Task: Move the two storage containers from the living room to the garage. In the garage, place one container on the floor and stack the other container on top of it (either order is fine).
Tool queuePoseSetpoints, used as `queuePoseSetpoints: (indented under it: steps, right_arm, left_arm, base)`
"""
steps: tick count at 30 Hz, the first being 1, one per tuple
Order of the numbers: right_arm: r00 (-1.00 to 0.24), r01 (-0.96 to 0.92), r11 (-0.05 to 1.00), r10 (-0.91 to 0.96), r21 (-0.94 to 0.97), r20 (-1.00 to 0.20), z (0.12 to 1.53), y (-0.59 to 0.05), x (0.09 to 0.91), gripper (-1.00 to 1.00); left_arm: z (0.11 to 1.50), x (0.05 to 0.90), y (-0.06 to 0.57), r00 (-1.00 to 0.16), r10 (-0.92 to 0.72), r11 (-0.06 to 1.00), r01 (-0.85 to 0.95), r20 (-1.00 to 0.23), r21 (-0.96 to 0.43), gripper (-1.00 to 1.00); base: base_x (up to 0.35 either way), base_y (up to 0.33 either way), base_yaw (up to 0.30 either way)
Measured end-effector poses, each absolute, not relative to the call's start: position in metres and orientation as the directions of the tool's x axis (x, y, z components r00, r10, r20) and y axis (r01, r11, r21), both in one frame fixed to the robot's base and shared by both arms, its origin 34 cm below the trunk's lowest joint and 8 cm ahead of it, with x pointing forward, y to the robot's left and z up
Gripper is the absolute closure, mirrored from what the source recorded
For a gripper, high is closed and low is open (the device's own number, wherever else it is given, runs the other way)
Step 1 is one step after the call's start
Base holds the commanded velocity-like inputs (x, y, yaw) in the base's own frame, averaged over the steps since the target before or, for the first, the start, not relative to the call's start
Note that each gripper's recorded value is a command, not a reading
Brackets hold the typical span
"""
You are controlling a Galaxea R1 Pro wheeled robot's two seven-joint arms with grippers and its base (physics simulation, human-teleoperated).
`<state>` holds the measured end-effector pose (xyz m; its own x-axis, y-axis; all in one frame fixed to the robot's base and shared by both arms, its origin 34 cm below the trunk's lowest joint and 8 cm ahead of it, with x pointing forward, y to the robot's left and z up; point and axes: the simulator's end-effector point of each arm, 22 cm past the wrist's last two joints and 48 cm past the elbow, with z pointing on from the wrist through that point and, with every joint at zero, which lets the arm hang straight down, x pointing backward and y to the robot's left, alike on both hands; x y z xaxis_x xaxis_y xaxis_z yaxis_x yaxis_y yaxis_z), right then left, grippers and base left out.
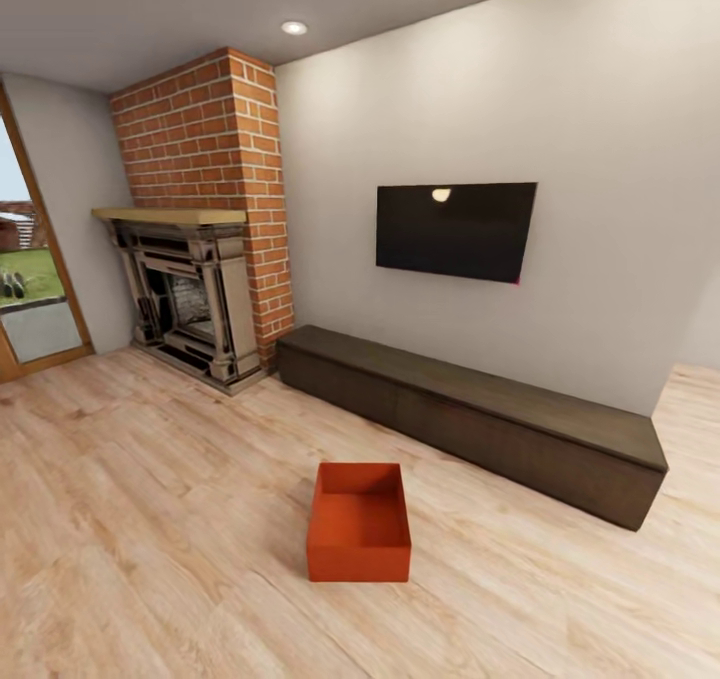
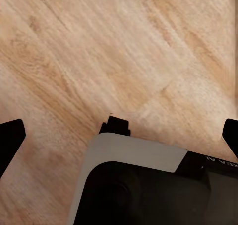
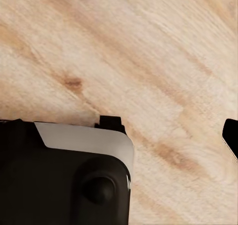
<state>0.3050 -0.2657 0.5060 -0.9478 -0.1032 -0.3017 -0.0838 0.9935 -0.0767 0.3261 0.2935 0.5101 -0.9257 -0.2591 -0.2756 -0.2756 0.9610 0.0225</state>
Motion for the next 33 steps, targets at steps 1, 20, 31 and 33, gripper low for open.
queuePoseSetpoints:
  steps: [1, 20, 31, 33]
  right_arm:
    - [-0.948, -0.083, 0.994, -0.102, -0.076, -0.302, 0.506, -0.2657, 0.305, -1.0]
    - [-0.948, -0.08, 0.994, -0.1, -0.08, -0.302, 0.5061, -0.2675, 0.305, -1.0]
    - [-0.948, -0.08, 0.994, -0.101, -0.08, -0.302, 0.5061, -0.2675, 0.305, -1.0]
    - [-0.948, -0.08, 0.994, -0.101, -0.08, -0.302, 0.5061, -0.2675, 0.305, -1.0]
  left_arm:
    - [0.5101, 0.3261, 0.2935, -0.926, -0.259, 0.961, -0.276, -0.276, 0.022, -1.0]
    - [0.5101, 0.3261, 0.2935, -0.926, -0.259, 0.961, -0.275, -0.276, 0.023, -1.0]
    - [0.5101, 0.3263, 0.2936, -0.926, -0.258, 0.961, -0.275, -0.277, 0.023, -1.0]
    - [0.5101, 0.3263, 0.2936, -0.926, -0.258, 0.961, -0.275, -0.277, 0.023, -1.0]
  base:
    - [0.322, 0.0, 0.0]
    - [0.322, 0.0, 0.0]
    - [0.322, 0.0, 0.0]
    - [0.322, 0.0, 0.0]
